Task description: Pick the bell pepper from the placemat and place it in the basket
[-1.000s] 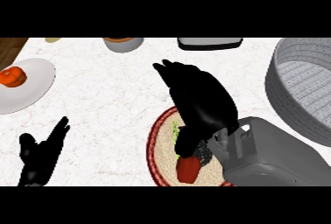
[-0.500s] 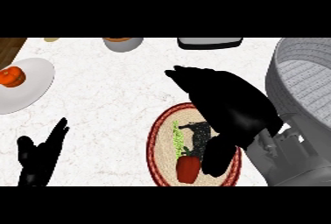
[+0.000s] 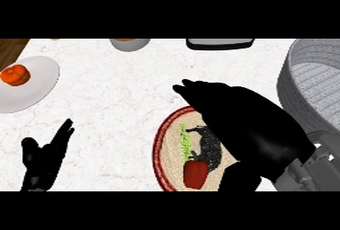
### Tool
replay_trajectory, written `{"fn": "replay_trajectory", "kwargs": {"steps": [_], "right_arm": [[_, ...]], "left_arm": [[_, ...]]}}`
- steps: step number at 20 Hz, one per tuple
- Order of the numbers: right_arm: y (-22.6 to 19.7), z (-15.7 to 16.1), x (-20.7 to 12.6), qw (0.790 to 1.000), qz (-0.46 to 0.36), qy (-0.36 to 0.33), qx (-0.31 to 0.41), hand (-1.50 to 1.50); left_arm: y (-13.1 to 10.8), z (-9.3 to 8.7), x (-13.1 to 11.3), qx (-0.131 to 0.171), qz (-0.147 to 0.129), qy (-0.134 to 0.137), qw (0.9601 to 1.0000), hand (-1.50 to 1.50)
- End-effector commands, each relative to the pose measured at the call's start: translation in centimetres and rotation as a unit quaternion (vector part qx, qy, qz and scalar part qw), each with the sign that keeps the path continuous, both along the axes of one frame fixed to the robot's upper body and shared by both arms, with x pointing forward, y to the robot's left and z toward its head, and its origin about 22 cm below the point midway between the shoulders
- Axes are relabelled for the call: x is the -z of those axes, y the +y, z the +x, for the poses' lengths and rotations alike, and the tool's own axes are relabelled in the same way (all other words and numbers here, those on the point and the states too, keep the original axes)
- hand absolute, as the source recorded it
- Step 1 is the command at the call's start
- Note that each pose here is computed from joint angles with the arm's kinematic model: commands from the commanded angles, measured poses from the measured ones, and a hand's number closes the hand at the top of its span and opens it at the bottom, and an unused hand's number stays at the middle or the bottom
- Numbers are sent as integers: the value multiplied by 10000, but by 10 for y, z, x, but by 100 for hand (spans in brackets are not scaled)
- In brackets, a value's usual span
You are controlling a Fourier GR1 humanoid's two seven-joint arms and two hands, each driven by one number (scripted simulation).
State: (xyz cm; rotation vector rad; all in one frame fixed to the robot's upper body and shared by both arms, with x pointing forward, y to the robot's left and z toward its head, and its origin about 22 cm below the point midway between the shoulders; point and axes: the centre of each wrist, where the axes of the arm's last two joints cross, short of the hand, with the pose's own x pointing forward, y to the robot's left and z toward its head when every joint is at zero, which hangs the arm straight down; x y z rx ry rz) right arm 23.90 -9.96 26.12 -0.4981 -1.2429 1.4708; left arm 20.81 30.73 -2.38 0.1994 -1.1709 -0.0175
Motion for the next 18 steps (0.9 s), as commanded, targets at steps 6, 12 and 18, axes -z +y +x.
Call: {"fn": "replay_trajectory", "kwargs": {"steps": [6,12,18], "right_arm": [[3,-12,31,9954,-396,114,866,-150],[1,-15,50,9918,-846,289,910,-150],[-4,-36,80,9926,-793,380,839,-150]], "left_arm": [[7,-14,25,8,-191,794,9967,0],[1,-16,31,-55,-124,827,9965,0],[-16,-11,22,16,-93,844,9964,0]]}}
